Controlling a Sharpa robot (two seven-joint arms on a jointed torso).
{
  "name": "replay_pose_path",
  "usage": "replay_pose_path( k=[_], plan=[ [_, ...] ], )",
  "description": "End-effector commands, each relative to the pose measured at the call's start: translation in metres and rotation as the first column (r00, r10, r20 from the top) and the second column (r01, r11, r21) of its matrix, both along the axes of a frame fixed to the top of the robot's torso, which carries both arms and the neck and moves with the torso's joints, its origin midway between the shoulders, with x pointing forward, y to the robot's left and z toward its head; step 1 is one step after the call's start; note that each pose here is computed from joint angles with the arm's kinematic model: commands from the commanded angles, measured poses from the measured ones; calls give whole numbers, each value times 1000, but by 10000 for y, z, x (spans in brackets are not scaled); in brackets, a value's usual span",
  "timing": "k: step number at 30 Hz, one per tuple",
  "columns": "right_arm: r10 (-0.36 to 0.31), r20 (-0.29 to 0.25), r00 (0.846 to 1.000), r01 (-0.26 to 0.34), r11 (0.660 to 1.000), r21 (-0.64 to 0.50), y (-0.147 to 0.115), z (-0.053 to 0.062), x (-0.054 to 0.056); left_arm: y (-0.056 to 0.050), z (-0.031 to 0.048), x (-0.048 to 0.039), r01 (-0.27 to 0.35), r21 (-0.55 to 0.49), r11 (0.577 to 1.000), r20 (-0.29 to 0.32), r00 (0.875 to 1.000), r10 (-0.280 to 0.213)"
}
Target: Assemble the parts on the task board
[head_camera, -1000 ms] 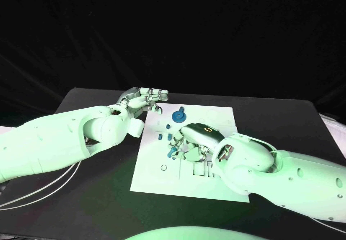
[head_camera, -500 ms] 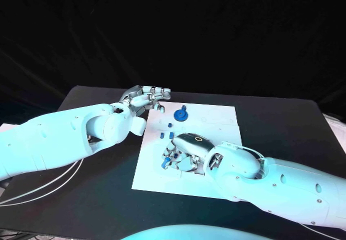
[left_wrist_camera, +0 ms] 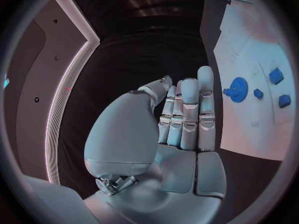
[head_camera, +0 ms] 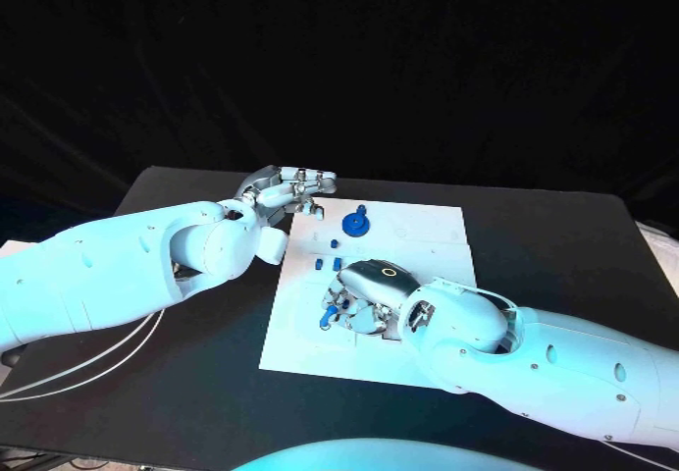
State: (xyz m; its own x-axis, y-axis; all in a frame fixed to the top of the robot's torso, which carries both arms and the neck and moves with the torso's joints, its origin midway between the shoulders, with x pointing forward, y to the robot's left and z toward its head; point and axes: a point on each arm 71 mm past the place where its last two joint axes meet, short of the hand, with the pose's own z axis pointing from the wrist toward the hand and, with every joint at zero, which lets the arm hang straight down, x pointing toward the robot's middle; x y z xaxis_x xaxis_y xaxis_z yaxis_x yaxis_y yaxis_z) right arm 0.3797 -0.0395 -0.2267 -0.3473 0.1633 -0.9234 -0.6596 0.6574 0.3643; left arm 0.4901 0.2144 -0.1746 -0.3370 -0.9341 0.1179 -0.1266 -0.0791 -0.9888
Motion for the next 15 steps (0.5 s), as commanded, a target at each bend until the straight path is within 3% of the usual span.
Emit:
replay_pose_path(
  k=[1,8,15],
  plan=[
    [-3,12,1000,4,995,-97,-9,-60,6,-23,6,-6,19,-11,1000,0,1000,-19],
    [54,-30,998,-59,980,-191,54,-139,-30,-25,6,-6,20,-11,1000,0,1000,-20],
    [78,-28,997,-82,981,-179,99,-134,-58,-26,6,-7,20,-11,1000,0,1000,-20]
  ],
)
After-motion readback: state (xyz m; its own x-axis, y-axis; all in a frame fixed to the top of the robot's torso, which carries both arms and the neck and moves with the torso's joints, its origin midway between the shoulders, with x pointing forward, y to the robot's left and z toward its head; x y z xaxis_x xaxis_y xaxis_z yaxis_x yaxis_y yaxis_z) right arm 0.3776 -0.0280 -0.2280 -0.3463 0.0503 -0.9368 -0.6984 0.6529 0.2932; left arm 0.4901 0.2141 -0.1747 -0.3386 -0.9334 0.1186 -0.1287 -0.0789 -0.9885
